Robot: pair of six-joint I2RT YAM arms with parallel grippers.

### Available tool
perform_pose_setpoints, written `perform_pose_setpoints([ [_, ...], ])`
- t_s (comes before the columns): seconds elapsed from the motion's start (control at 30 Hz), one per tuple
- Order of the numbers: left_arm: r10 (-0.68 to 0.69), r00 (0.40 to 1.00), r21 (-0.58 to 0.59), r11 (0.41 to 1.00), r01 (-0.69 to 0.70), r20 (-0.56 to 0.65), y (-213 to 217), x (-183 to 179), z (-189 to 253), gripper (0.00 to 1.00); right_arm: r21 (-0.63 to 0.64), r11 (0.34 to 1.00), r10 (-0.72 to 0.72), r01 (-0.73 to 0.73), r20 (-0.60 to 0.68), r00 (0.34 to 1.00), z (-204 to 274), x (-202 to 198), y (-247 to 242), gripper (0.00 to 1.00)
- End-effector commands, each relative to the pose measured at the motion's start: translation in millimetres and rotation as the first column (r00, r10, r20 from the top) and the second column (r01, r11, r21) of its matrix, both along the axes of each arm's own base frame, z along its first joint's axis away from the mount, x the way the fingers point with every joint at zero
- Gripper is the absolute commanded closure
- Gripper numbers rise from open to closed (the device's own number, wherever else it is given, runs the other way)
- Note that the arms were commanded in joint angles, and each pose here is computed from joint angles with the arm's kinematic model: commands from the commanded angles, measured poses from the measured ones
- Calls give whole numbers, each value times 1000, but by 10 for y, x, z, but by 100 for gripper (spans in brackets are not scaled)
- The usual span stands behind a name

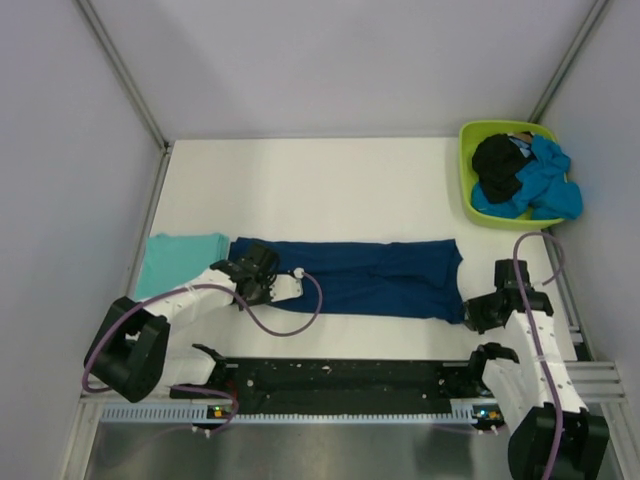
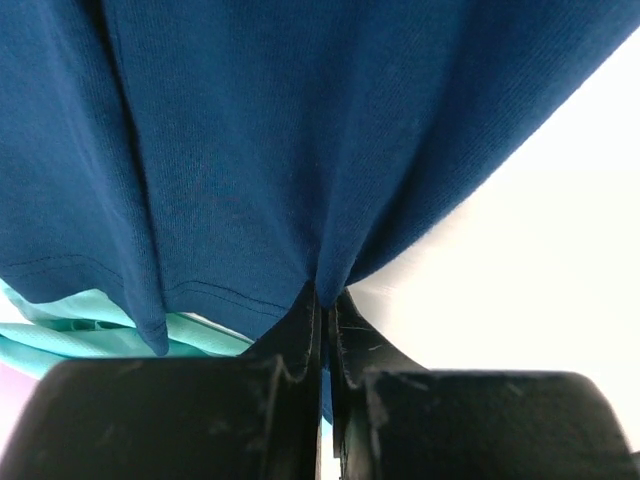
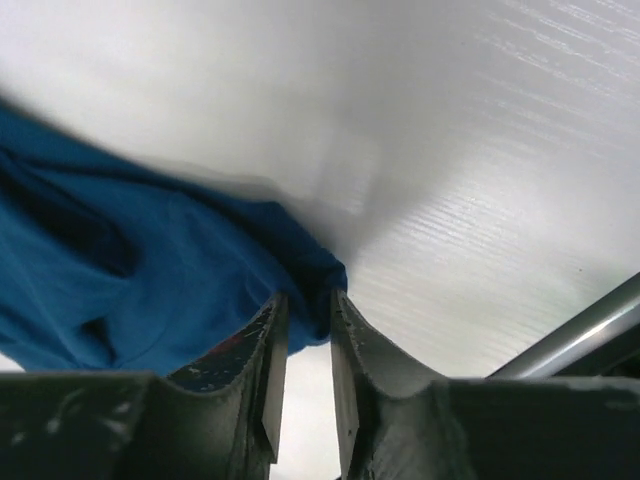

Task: Fold and stack the t-shirts
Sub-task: Rotate the tshirt 90 degrees

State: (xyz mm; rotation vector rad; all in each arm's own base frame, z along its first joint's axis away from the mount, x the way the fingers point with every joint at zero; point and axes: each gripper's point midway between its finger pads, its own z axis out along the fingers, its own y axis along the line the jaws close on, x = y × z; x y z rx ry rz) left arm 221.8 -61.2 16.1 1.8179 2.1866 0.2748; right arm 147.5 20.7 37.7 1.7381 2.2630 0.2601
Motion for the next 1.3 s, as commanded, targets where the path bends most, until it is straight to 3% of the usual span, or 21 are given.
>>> perform_pose_setpoints([
  [0.0,8,1000,-19,1000,-9,-28,-30,-26,93,100,-37,998,-55,55,19,998,-125,149,-112,86],
  [0.07,12,999,-11,1000,-12,-31,-6,-49,119,100,-64,997,-42,42,12,999,-131,171,-157,100],
  [0.3,14,998,32,999,-12,-59,85,-112,143,100,-91,996,-15,18,29,999,-112,229,-213,100],
  [0.53,-18,990,122,992,35,-137,282,-309,163,100,-247,968,31,-44,-57,998,-98,221,-592,100],
  [0.73,-94,936,-47,995,83,-339,33,-737,86,100,-206,969,127,-138,-67,990,-147,288,-507,100],
  [1.0,-208,844,-211,971,115,-495,-267,-1154,225,100,-282,936,215,-211,-17,976,-38,560,-628,100],
  [1.03,-232,833,-211,967,141,-503,-299,-1210,215,97,-285,930,236,-232,-19,972,-47,609,-635,100],
  [1.2,-323,812,-214,945,248,-486,-368,-1327,268,47,-289,908,301,-302,-51,952,-85,770,-670,100],
  [1.27,-359,812,-282,926,250,-460,-474,-1288,539,45,-302,895,327,-329,-59,943,-79,810,-669,100],
])
